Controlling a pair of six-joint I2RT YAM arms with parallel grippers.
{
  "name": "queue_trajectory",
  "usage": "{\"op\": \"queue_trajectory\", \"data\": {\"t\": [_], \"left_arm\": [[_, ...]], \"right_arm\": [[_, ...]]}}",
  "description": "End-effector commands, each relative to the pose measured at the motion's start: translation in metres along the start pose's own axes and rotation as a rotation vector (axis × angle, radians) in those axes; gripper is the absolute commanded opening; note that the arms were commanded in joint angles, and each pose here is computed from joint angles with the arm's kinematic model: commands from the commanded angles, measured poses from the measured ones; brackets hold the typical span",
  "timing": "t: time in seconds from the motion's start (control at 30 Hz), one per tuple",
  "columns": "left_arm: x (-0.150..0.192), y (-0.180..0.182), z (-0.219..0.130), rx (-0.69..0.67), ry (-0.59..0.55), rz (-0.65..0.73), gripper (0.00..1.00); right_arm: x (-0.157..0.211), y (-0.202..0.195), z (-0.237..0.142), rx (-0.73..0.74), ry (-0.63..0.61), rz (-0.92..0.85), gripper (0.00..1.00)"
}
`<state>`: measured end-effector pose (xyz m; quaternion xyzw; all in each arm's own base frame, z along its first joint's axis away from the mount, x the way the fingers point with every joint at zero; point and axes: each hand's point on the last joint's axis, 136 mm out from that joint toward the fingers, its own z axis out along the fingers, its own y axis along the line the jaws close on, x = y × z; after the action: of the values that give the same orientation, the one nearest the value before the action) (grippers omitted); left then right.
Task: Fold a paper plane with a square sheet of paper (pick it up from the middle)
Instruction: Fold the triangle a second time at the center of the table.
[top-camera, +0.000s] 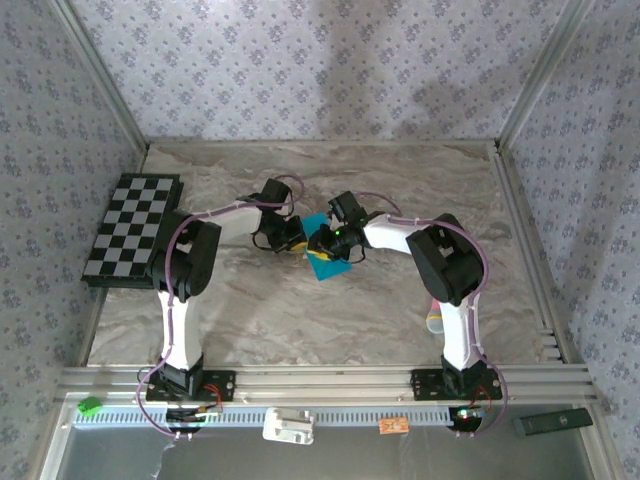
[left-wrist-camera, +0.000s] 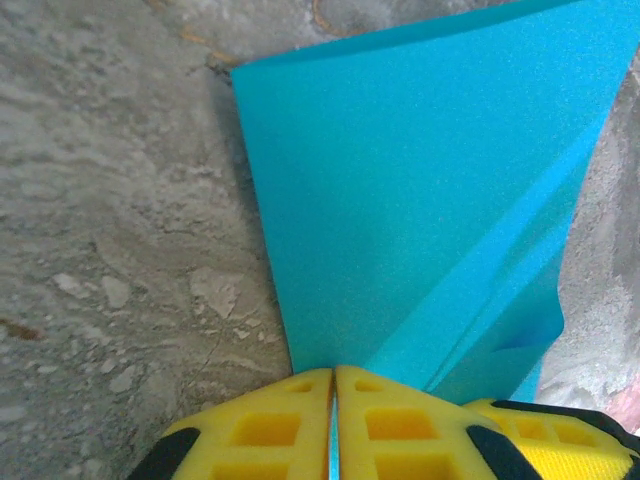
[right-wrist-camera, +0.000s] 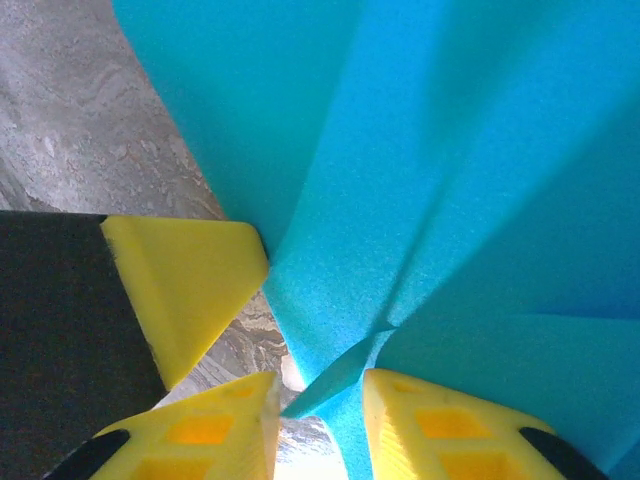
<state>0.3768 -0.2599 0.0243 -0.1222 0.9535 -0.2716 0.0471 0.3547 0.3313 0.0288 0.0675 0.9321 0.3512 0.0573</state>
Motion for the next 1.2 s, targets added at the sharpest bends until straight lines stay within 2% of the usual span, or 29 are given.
{"op": "queue_trajectory", "data": {"t": [0.0,0.13,0.23,0.37,0.5,0.73,0.87,1.17], "left_arm": [[-0.009,0.006,-0.027,-0.031,-0.051,-0.035,0.12],[-0.02,0.003,-0.05,-0.005,-0.112,-0.055,0.17],[-0.015,-0.002,-0.054,0.017,-0.111,-0.048,0.18],[-0.001,-0.012,-0.048,0.032,-0.078,-0.019,0.18],[0.013,-0.02,-0.039,0.03,-0.047,0.005,0.12],[0.026,-0.025,-0.024,0.027,-0.008,0.013,0.04],[0.027,-0.023,-0.019,0.019,0.002,0.012,0.0],[0.03,-0.022,-0.007,0.004,0.032,0.013,0.0]], "right_arm": [[0.008,-0.033,0.011,0.102,0.035,0.065,0.33],[0.009,-0.034,0.011,0.105,0.036,0.068,0.35],[0.008,-0.036,0.01,0.109,0.034,0.069,0.35],[0.01,-0.038,0.01,0.124,0.038,0.069,0.28],[0.011,-0.041,0.01,0.13,0.047,0.075,0.16],[0.011,-0.041,0.009,0.131,0.047,0.076,0.04],[0.011,-0.041,0.01,0.129,0.05,0.076,0.01],[0.011,-0.041,0.01,0.127,0.051,0.078,0.0]]}}
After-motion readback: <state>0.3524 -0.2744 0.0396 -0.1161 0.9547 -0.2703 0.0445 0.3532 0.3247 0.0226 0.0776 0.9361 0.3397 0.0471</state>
